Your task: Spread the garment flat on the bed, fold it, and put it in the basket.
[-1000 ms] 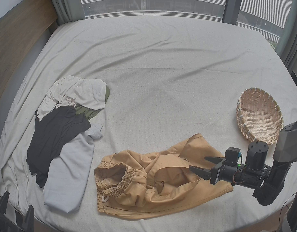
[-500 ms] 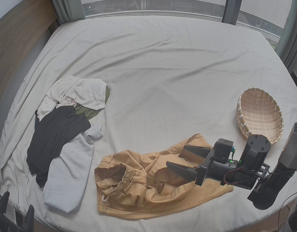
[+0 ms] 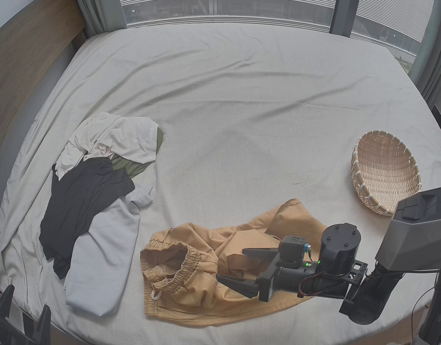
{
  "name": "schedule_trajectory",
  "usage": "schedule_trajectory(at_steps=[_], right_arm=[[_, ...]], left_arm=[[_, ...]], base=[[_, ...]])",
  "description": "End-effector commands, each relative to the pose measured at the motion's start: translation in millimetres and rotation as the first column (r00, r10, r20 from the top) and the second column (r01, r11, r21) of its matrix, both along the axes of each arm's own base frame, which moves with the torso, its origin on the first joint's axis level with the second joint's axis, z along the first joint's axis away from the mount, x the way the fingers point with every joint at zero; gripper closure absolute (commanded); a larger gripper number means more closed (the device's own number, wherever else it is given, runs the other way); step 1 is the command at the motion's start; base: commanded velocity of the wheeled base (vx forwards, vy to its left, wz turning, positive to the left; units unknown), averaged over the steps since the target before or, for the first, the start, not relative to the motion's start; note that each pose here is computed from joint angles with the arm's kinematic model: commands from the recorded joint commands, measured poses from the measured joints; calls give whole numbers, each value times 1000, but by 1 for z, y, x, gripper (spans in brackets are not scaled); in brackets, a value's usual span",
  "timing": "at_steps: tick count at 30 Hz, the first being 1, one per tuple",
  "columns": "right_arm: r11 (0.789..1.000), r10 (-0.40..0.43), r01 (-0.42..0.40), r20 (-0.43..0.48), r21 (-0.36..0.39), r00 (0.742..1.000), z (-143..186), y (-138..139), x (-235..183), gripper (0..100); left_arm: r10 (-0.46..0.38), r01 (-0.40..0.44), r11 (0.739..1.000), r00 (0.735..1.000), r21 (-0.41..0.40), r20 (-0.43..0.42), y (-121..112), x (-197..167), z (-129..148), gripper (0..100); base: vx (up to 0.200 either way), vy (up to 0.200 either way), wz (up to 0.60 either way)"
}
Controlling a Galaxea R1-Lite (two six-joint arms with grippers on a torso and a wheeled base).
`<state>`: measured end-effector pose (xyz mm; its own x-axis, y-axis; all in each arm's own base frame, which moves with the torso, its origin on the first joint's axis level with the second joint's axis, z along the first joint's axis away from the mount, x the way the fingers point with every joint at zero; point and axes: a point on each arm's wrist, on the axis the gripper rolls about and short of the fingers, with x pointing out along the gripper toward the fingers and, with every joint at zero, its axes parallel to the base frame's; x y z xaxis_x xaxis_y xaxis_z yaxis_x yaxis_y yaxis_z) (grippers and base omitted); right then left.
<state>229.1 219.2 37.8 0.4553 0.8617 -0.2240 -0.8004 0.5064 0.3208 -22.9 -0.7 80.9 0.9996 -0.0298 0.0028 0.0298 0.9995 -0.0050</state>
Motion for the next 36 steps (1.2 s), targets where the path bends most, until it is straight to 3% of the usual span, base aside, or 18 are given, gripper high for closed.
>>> schedule_trajectory(at_steps=[1, 10, 15, 25, 36], right_arm=[[1000, -3, 1, -36, -31, 999, -20, 8, 10, 0], [1000, 7, -8, -15, -19, 1000, 2, 12, -5, 0], [998, 21, -23, -42, -57, 999, 2, 12, -22, 0], [995, -76, 73, -35, -64, 997, -18, 20, 17, 0], [989, -145, 144, -28, -42, 989, -13, 21, 35, 0]], left_arm=[[-1, 1, 1000, 1000, -1, -4, 0, 0, -5, 0], [1, -1, 1000, 1000, -1, -4, 0, 0, -5, 0], [2, -2, 1000, 1000, -3, -4, 0, 0, -5, 0], [2, -2, 1000, 1000, -3, -4, 0, 0, -5, 0], [-4, 4, 1000, 1000, 13, -4, 0, 0, -5, 0]], base=[[0, 0, 0], [0, 0, 0], [0, 0, 0], [0, 0, 0], [0, 0, 0]])
